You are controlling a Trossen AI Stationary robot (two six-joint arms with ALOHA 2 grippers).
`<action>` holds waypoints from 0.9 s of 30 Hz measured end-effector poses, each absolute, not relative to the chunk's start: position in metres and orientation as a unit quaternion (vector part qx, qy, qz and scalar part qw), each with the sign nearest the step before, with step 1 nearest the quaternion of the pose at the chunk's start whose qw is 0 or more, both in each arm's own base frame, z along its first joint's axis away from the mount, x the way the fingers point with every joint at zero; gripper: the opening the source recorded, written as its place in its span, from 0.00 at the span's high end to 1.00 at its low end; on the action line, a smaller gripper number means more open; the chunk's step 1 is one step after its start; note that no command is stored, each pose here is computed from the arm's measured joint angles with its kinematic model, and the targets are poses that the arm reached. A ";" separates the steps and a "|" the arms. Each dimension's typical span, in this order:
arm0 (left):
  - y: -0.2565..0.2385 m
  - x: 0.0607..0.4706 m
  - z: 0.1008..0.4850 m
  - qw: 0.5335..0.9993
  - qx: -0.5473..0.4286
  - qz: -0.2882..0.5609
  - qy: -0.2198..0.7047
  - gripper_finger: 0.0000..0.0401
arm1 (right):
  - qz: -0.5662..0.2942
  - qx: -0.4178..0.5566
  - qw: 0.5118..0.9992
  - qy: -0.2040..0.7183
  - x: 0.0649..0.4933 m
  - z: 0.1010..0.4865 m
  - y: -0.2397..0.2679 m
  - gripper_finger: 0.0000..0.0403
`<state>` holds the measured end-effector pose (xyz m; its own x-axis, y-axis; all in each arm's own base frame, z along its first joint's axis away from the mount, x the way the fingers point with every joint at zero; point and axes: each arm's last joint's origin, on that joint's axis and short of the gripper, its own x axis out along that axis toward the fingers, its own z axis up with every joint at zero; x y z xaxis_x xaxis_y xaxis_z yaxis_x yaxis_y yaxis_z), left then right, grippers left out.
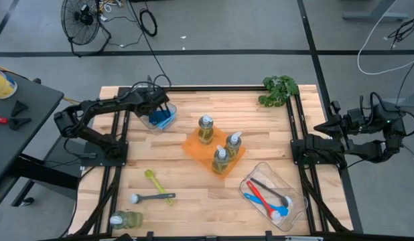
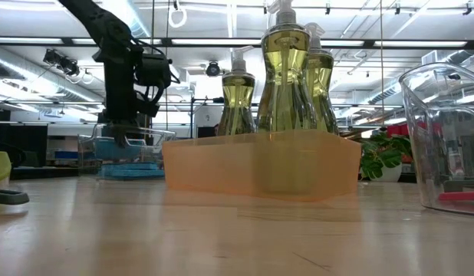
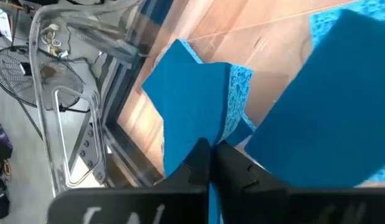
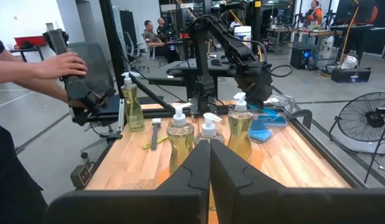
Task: Pick & Place Kitchen Sink Supplies
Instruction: Put the blue sponge into the top transparent bin
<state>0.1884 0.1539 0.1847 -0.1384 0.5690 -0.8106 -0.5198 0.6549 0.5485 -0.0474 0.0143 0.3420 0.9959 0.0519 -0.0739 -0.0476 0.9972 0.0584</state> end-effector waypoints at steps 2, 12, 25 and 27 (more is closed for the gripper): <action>0.156 0.188 0.184 0.657 0.017 0.419 0.626 0.97 | 0.025 0.028 0.999 0.038 -0.047 0.342 0.014 0.97; 0.159 0.188 0.184 0.661 0.022 0.421 0.621 0.96 | 0.025 0.028 0.999 0.038 -0.047 0.342 0.014 0.97; 0.158 0.191 0.184 0.688 0.001 0.390 0.611 0.72 | 0.025 0.028 0.999 0.038 -0.047 0.342 0.014 0.97; 0.159 0.190 0.184 0.682 0.008 0.399 0.613 0.65 | 0.025 0.028 0.999 0.038 -0.047 0.342 0.014 0.97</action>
<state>0.1905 0.1589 0.1840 -0.0693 0.5541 -0.8296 -0.5343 0.6816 0.4999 -0.0473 0.0143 0.3420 0.9959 0.0519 -0.0742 -0.0476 0.9971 0.0588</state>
